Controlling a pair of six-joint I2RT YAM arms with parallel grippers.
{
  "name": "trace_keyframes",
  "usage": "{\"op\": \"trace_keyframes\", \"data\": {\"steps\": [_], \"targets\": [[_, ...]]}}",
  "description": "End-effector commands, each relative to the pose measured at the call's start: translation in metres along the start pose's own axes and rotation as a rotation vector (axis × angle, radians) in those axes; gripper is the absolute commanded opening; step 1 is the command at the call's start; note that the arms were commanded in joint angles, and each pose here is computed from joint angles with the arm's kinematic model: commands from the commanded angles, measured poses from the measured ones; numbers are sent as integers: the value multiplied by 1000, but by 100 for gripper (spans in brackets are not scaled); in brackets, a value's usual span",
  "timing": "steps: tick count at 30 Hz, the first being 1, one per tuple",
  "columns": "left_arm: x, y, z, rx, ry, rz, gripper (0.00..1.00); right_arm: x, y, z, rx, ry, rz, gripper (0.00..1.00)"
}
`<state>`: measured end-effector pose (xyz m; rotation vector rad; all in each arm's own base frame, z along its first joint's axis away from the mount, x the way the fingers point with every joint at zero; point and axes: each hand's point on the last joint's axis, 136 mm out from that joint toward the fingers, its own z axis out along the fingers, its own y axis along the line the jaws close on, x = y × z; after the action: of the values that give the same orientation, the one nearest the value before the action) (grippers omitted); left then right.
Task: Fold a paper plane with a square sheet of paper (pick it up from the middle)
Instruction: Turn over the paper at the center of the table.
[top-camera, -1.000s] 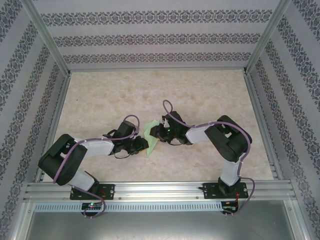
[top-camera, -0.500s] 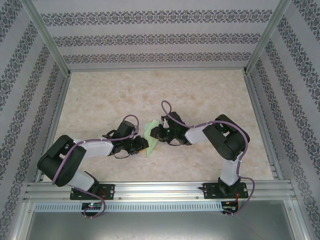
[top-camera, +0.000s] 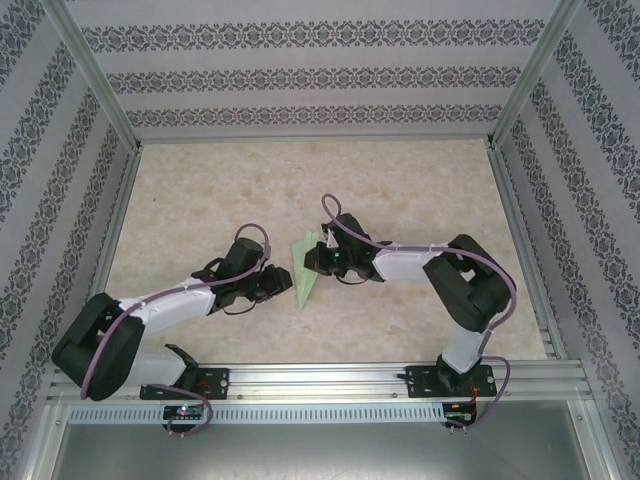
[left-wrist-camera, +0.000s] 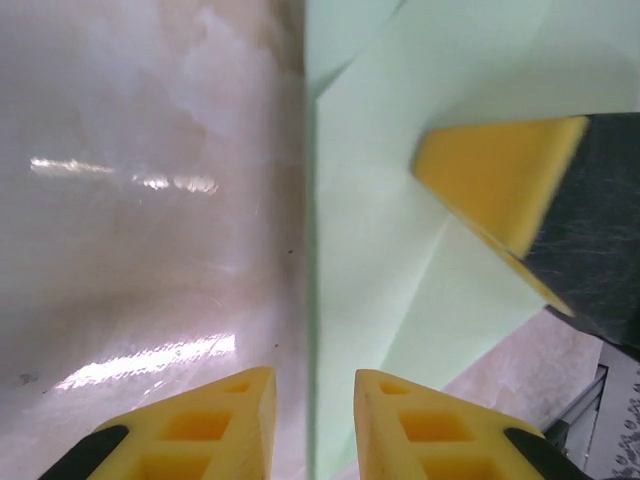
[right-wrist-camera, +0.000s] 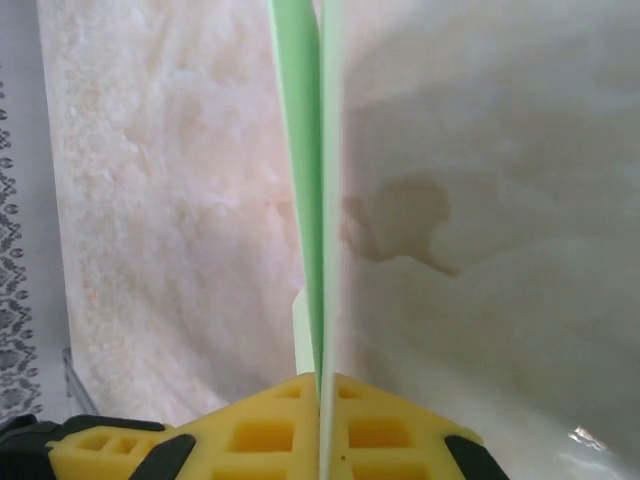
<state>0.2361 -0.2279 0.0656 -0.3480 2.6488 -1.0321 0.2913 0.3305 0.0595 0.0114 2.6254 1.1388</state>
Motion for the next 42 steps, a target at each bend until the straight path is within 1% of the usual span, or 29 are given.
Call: {"op": "trace_keyframes", "data": {"steps": [1, 4, 6, 9, 11, 13, 17, 20, 22, 24, 26, 29, 31, 32, 35, 39, 40, 42], "targets": [[-14, -3, -19, -70, -78, 83, 28, -13, 6, -29, 124, -57, -110, 5], [-24, -8, -36, -95, -138, 148, 28, -21, 5, -57, 240, -108, -153, 4], [-31, -4, -45, -127, -187, 177, 28, -26, -1, -83, 366, -141, -171, 4], [-43, 2, -55, -157, -274, 185, 28, -31, -4, -118, 515, -161, -234, 5], [-52, 1, -59, -156, -325, 186, 30, -35, -9, -138, 624, -160, -273, 5], [-58, 0, -61, -156, -359, 183, 30, -34, -15, -152, 734, -126, -311, 5], [-64, 0, -63, -173, -388, 193, 29, -39, -18, -174, 963, -92, -405, 4], [-62, 5, -67, -197, -378, 209, 29, -44, -17, -172, 1106, -56, -480, 4], [-59, 15, -74, -248, -371, 210, 30, -44, -16, -158, 1172, -13, -516, 3], [-56, 29, -82, -290, -395, 203, 31, -40, -16, -139, 1233, 32, -552, 3], [-55, 44, -91, -312, -439, 151, 35, -36, -13, -116, 1232, 63, -558, 5], [-52, 50, -105, -285, -493, 100, 40, -28, -9, -80, 1185, 112, -550, 7], [-52, 58, -113, -291, -536, 57, 44, -24, -12, -62, 1179, 141, -531, 7], [-51, 62, -117, -297, -551, 50, 45, -23, -14, -55, 1179, 147, -520, 8], [-47, 76, -125, -335, -577, 23, 47, -8, -15, -22, 1112, 204, -490, 10], [-42, 84, -132, -353, -581, 12, 48, 5, -5, 7, 1045, 254, -487, 19], [-41, 85, -134, -353, -584, 6, 48, 7, -1, 13, 1012, 267, -478, 21], [-40, 86, -137, -346, -591, -1, 50, 15, 10, 27, 917, 302, -459, 27]]}}
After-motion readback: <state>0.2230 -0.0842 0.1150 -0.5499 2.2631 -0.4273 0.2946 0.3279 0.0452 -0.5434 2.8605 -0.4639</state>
